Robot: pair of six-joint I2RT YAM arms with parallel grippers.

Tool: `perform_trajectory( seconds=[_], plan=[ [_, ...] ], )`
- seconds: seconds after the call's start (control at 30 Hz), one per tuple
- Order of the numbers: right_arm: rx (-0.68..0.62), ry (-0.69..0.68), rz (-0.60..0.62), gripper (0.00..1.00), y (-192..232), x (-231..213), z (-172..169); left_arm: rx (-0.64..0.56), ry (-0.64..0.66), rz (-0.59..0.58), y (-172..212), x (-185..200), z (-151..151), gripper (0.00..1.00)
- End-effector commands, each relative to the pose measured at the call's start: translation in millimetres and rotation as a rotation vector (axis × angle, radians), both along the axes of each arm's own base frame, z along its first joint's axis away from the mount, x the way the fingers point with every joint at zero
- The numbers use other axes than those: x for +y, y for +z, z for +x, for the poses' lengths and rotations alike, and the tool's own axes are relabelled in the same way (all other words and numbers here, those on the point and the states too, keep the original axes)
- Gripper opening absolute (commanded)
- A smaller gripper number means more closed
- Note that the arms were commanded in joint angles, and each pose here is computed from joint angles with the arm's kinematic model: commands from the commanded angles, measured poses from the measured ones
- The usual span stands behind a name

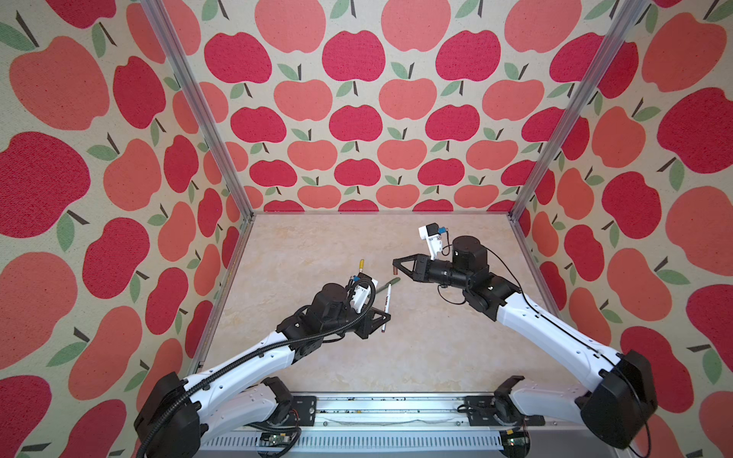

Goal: Insert the pens into the pen caps
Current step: 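Swing the right gripper over the marker tip, cap opening facing down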

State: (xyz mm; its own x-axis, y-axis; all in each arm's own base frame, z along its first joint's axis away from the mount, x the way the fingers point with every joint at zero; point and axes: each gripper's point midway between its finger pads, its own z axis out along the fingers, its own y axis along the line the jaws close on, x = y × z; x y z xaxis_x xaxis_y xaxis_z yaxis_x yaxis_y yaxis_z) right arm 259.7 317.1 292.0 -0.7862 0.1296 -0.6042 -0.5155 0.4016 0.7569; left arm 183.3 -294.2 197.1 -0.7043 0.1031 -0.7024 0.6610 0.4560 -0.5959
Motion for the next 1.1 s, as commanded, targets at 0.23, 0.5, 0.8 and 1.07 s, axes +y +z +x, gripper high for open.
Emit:
perform_trajectory(
  seconds=[0.23,0.5,0.8,1.07],
  plan=[
    [0.039,0.049,0.017,0.03,-11,11,-9,-0.035,-0.018,-0.019,5,-4,0,0.01],
    [0.04,0.057,0.016,0.02,-11,14,-12,-0.035,-0.017,-0.017,5,-4,0,0.01],
    [0.043,0.069,-0.003,0.02,-16,18,-19,-0.046,-0.003,-0.018,5,-1,1,0.02],
    [0.032,0.063,-0.013,0.02,-14,16,-21,-0.05,0.008,-0.016,4,1,1,0.02]
  ],
)
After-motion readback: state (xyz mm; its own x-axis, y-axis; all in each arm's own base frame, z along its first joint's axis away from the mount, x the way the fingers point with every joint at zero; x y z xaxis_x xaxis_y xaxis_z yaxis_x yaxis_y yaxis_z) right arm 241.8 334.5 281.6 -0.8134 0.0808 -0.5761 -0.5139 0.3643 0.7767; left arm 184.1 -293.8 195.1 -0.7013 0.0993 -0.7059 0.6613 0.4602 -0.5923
